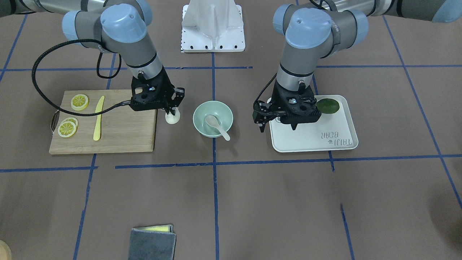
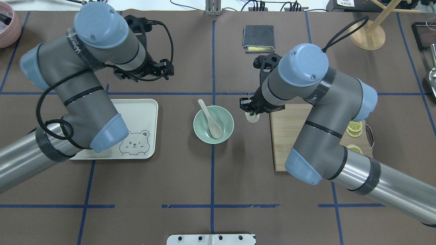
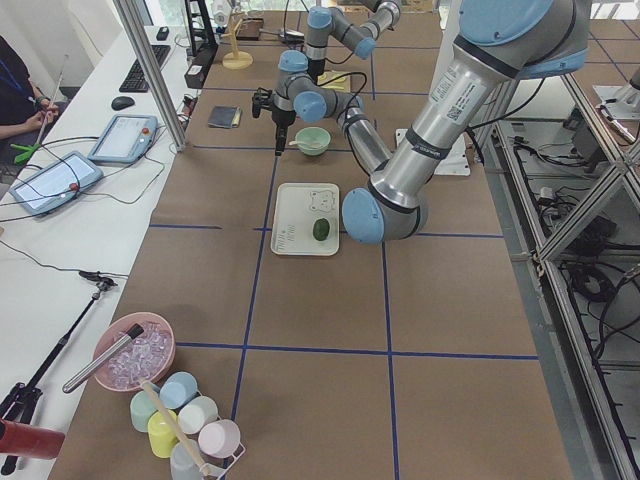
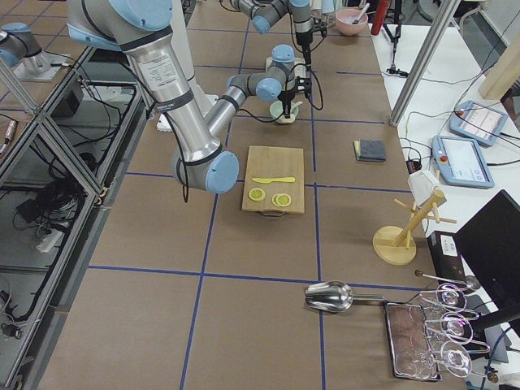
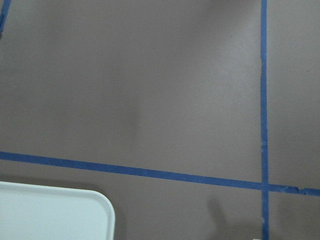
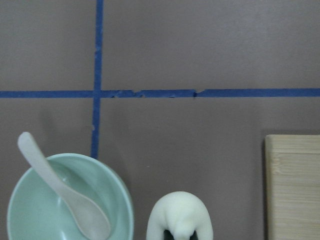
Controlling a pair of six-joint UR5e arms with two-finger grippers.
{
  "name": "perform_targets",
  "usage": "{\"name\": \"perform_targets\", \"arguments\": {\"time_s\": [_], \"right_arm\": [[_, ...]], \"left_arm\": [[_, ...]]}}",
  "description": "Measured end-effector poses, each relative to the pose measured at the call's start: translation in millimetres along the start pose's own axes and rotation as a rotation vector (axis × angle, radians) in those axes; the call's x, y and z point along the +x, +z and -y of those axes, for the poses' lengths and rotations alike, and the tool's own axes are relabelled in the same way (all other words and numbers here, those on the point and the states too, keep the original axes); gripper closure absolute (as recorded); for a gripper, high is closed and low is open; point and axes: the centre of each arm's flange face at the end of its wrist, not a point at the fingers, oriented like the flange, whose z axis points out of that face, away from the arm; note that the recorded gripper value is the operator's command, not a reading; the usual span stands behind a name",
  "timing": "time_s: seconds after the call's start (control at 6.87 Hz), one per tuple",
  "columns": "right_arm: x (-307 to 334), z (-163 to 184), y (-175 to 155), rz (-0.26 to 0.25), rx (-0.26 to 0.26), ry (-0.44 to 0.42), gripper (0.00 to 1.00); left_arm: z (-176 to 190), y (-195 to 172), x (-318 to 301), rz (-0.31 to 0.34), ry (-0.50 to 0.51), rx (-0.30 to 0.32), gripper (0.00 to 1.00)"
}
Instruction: Put spoon and bun in bowl
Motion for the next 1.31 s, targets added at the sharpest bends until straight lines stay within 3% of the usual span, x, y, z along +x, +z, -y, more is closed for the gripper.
{"name": "perform_targets", "arguments": {"time_s": [0.29,0.44,0.58,1.31], "right_arm": [[-57,0,14,0.014,-0.013,-0.013,1.0],[-79,-2,22,0.012,-0.016,-0.018,0.74],[-93,-3,29,0.007,-0.017,-0.024,0.01],[-109,-4,26,0.014,-0.01,-0.031,0.0]], "left_arm": [[11,-12,-28,0.047,0.064,0.004,0.0],[14,-13,-37,0.059,0.074,0.007,0.0],[20,-18,-53,0.072,0.095,0.017,0.0],[69,-53,-158,0.163,0.253,0.072,0.0]]}}
